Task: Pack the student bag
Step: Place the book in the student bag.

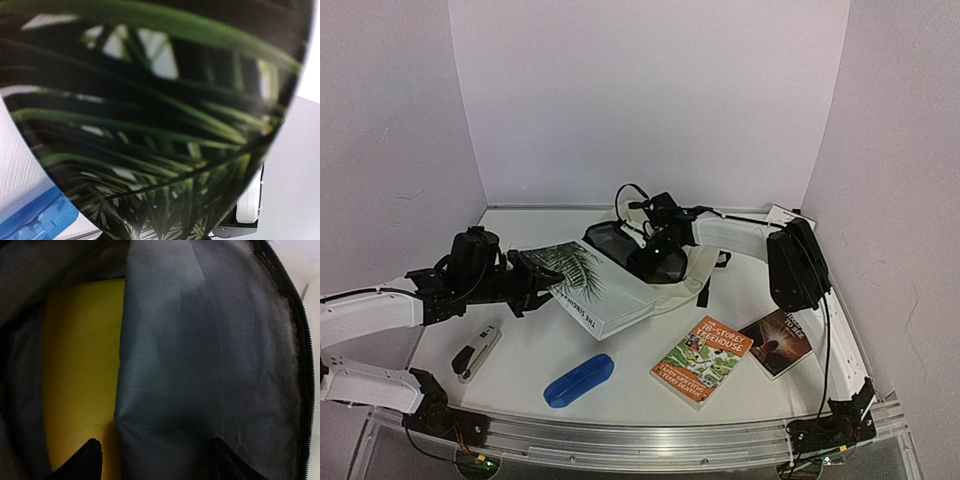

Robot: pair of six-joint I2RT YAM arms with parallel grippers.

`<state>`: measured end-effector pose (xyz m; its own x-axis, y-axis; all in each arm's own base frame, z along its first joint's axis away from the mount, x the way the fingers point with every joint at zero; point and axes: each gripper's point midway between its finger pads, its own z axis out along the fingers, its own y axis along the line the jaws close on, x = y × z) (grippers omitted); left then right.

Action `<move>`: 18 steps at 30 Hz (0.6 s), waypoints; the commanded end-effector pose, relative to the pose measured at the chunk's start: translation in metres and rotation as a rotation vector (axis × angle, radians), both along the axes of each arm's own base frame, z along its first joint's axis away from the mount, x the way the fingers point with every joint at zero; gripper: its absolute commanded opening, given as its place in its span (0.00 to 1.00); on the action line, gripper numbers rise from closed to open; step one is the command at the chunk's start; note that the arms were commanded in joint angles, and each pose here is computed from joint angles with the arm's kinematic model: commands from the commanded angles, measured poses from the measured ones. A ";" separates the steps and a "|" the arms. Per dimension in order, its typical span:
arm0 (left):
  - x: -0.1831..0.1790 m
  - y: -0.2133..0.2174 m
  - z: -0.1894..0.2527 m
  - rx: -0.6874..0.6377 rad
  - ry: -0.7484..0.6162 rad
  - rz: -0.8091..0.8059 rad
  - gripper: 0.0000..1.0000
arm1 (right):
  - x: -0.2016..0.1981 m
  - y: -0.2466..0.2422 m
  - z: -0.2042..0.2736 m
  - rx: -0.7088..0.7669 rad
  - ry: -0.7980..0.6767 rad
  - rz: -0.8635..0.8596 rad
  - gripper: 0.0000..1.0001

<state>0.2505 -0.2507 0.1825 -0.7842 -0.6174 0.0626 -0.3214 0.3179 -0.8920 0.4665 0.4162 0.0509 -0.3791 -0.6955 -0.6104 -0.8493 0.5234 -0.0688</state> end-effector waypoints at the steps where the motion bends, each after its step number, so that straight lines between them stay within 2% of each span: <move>1: 0.007 -0.012 0.028 -0.039 -0.045 -0.041 0.00 | 0.024 -0.007 0.021 -0.058 -0.119 -0.067 0.53; 3: 0.009 -0.016 0.025 -0.032 -0.041 -0.056 0.00 | 0.029 -0.007 0.037 -0.043 -0.149 -0.083 0.33; 4: 0.010 -0.018 0.024 -0.034 -0.044 -0.064 0.00 | 0.031 -0.006 0.048 -0.032 -0.164 -0.086 0.26; 6: 0.013 -0.023 0.023 -0.040 -0.055 -0.076 0.00 | 0.034 -0.004 0.071 0.000 -0.194 -0.092 0.05; 7: 0.015 -0.025 0.022 -0.043 -0.061 -0.082 0.00 | 0.034 -0.003 0.083 0.019 -0.206 -0.095 0.01; 12: 0.031 -0.046 0.022 -0.079 -0.091 -0.132 0.00 | 0.024 0.001 0.148 0.153 -0.226 -0.069 0.00; 18: 0.058 -0.072 0.022 -0.132 -0.109 -0.179 0.00 | 0.012 -0.003 0.185 0.218 -0.237 -0.035 0.00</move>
